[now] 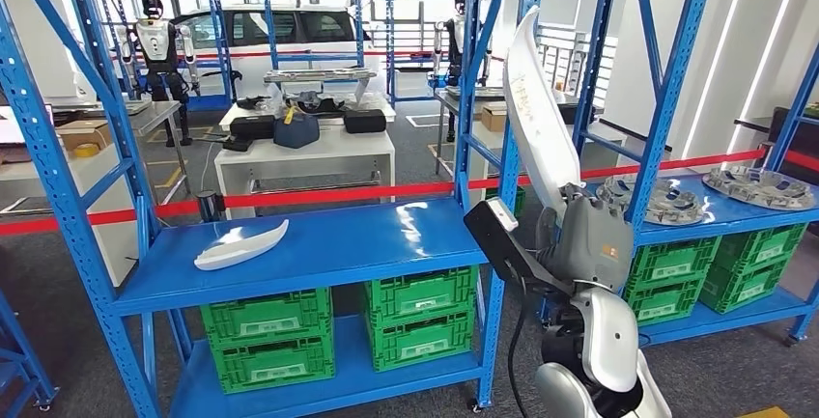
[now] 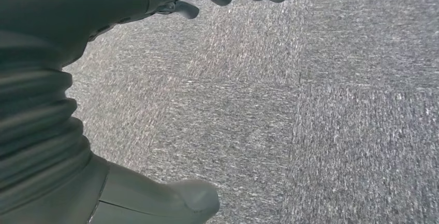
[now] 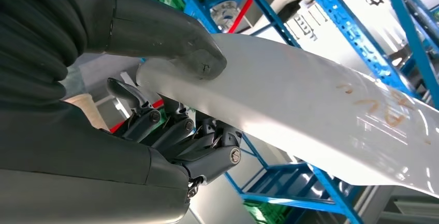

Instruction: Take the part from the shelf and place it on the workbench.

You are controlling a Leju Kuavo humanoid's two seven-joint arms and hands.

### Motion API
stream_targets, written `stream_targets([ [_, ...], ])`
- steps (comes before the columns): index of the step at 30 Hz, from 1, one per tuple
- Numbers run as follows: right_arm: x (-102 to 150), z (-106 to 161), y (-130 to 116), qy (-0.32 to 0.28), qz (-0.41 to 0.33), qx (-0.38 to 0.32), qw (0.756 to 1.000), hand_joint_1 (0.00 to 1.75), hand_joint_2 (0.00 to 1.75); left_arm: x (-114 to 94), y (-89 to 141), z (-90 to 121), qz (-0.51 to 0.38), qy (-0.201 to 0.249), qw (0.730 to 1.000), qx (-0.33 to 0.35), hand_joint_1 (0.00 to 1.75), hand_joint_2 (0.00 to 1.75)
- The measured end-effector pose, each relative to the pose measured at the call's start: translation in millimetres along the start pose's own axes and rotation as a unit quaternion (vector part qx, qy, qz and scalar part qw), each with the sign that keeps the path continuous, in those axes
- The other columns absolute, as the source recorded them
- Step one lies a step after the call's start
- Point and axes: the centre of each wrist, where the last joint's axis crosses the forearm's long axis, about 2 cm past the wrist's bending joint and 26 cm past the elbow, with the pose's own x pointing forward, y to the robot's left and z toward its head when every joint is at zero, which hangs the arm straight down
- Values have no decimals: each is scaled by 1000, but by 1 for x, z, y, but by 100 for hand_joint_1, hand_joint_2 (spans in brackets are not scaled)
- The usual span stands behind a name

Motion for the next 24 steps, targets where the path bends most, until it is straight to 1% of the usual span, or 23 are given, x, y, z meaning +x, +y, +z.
stream_targets([
  [12, 1, 5, 3, 0, 0, 4, 1000, 168, 175, -1, 1, 0, -2, 0, 1000, 0, 0, 175],
  [24, -1, 4, 0, 2, 1, 1, 1000, 168, 175, 2, 1, -1, -3, -2, 1000, 0, 0, 175],
])
